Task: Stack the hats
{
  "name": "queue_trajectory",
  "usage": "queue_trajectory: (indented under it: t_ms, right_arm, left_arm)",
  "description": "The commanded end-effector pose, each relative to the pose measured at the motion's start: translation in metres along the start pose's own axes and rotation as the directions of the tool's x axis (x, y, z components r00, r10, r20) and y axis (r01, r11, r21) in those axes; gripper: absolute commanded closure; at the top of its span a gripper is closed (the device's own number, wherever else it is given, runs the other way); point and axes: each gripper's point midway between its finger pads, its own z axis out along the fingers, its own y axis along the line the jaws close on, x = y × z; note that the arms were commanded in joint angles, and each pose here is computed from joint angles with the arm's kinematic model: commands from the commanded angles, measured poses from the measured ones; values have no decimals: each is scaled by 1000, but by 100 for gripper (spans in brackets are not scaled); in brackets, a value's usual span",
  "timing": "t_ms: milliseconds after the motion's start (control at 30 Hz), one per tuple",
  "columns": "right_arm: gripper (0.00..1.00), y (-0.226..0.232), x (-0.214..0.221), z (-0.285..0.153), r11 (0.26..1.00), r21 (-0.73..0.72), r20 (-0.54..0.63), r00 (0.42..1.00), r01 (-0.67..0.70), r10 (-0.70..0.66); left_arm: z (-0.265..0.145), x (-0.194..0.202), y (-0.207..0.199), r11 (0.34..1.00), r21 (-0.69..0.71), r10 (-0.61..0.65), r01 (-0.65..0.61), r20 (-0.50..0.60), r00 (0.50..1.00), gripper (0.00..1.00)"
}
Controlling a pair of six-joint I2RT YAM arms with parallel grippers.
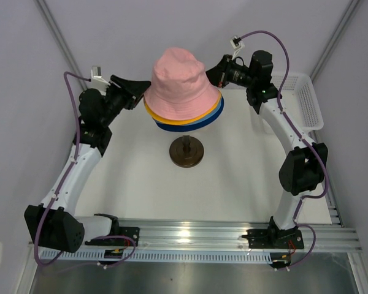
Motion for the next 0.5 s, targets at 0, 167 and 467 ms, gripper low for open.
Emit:
queue_trajectory:
  t_ms: [0,167,467]
  right_arm:
    - [100,-4,20,7,999,-10,-64,997,-40,40]
    - [100,-10,23,5,999,20,-62,997,-46,47]
    - [100,-13,27,-3,997,67,-52,998,-29,33]
  left_arm:
    - [1,0,-14,997,74,-27,28,-18,999,58]
    - [2,8,8,998,21,-63,64,-24,998,99]
    - [-25,37,69,985,-172,20,-25,-29,999,99]
